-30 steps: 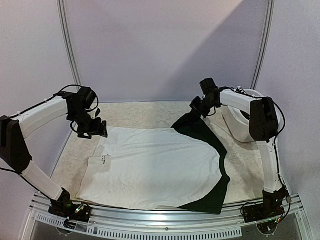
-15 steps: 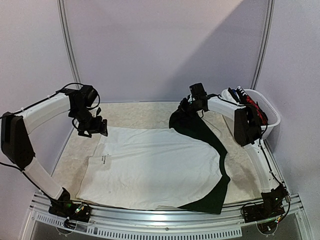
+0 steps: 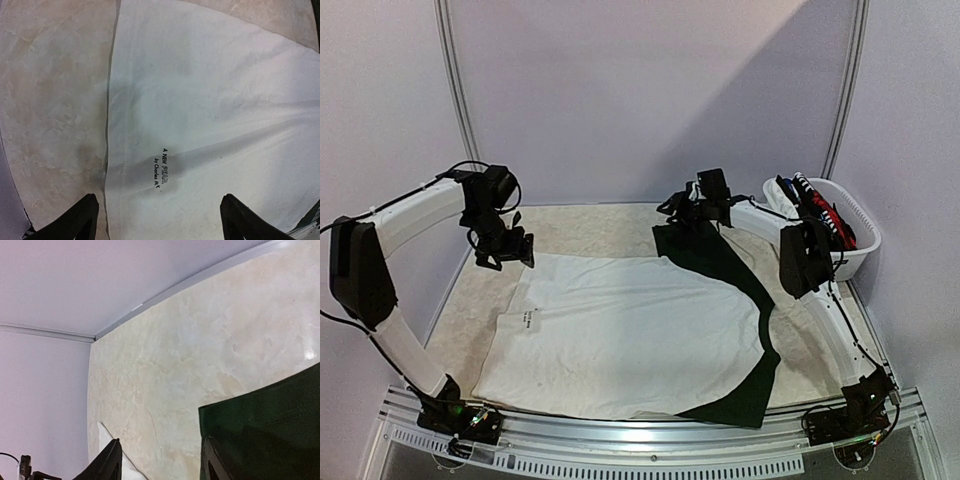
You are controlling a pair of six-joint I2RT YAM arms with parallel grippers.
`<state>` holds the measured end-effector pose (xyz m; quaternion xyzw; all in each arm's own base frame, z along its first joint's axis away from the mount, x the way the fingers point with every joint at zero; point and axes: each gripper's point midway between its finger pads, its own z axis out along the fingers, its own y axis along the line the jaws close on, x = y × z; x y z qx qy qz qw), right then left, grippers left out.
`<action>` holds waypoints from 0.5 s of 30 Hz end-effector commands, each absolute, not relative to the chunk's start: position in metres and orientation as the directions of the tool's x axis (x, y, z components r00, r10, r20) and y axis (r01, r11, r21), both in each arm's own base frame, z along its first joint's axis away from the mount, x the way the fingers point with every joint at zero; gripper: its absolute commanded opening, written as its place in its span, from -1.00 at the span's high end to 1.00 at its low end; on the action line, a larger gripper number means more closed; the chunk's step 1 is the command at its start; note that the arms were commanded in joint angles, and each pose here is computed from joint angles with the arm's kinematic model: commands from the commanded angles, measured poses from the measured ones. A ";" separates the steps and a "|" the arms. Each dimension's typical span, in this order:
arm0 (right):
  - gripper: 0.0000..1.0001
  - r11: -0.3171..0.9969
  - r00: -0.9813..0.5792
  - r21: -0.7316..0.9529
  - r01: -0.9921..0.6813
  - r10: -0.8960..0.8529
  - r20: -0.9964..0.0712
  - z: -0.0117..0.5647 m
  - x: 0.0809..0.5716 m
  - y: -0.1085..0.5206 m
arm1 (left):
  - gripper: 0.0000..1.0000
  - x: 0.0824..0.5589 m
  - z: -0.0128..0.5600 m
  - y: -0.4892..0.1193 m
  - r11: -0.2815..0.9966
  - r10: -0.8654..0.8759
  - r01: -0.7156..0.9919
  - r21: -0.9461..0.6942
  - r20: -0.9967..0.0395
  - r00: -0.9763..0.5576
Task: Fold and stack the mixed laundry pile
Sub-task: Adjust the flattened T-shirt at the center of the board.
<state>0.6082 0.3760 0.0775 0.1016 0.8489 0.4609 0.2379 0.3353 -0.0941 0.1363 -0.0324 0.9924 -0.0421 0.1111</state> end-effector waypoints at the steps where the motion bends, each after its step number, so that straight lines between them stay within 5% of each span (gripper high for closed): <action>1: -0.22 0.538 -0.834 0.827 -0.163 0.372 -0.407 0.115 0.617 0.376 | -0.71 0.343 0.132 -0.095 0.990 -0.108 -0.088 -0.107 -0.190 -0.976; 9: -0.36 0.725 -0.803 0.673 -0.147 0.310 -0.509 0.164 0.600 0.314 | -0.69 0.364 0.118 -0.114 0.979 -0.135 -0.104 -0.177 -0.169 -0.976; 15: -0.35 0.905 -0.838 0.418 -0.075 0.169 -0.518 0.168 0.538 0.253 | -0.67 0.379 0.098 -0.126 0.972 -0.140 -0.110 -0.207 -0.137 -0.981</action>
